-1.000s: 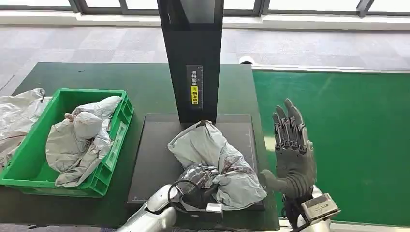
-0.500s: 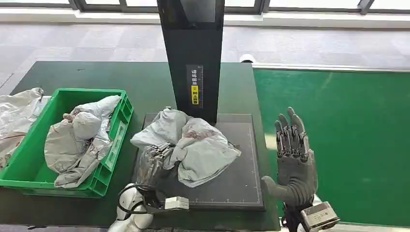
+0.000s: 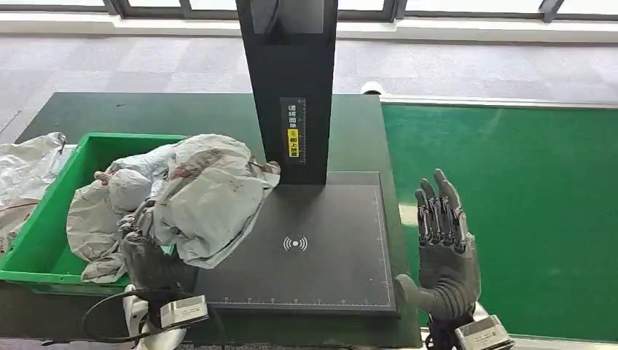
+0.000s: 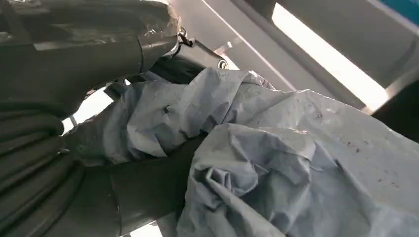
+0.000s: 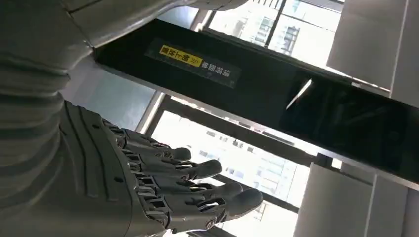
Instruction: Moved the parcel from conveyor to table for the left to box.
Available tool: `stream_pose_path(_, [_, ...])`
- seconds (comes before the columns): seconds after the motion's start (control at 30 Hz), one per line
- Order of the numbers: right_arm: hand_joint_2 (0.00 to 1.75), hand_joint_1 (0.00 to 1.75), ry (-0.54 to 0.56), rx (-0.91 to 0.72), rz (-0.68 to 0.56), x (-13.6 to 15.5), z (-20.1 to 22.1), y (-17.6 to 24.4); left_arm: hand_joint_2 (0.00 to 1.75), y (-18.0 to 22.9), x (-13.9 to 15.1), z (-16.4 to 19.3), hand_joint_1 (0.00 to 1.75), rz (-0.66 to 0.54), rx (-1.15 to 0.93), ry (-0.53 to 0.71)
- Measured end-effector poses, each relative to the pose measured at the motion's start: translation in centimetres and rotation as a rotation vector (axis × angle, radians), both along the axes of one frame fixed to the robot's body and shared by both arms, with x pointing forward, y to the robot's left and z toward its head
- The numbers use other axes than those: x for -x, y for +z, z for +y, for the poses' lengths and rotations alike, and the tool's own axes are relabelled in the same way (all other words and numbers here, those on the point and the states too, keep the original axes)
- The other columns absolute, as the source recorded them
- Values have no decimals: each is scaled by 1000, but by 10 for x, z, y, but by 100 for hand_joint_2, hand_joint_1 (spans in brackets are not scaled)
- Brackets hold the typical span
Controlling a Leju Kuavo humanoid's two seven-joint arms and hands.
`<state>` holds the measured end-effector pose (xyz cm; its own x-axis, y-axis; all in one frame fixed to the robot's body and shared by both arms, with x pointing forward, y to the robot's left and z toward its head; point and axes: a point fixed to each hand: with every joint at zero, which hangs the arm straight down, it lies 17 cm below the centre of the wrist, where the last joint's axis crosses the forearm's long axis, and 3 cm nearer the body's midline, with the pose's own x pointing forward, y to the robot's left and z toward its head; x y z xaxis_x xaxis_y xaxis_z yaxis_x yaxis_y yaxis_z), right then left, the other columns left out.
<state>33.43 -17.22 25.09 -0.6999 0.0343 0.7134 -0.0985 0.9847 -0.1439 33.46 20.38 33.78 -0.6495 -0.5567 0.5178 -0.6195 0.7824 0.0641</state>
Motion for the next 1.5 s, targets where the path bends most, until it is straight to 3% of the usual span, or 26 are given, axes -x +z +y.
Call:
stream_pose_path(0.17, [175,0,0,0,0,0,0,0,175,1,1,2,175,-2,3,4])
stream_pose_path(0.2, [175,0,0,0,-1,0,0,0,175,11,11,31,175,-38,42,68])
stream_pose_path(0.23, [175,0,2,14,-2,0,2,0,175,11,21,85,175,-51,87,195])
stream_pose_path(0.3, [175,0,2,16,-3,0,2,0,175,7,24,101,175,-41,85,244])
stream_pose_path(0.8, [175,0,1,22,-3,0,4,-1,175,0,27,131,175,-26,79,336])
stream_pose_path(1.03, [175,0,-5,32,-7,5,6,1,175,-34,-13,132,175,130,-45,401])
stream_pose_path(1.3, [175,0,-3,36,-12,13,9,4,175,-96,-70,113,175,490,-208,481])
stream_pose_path(1.5, [175,0,-5,37,-9,16,9,3,175,-123,-90,91,175,585,-260,451])
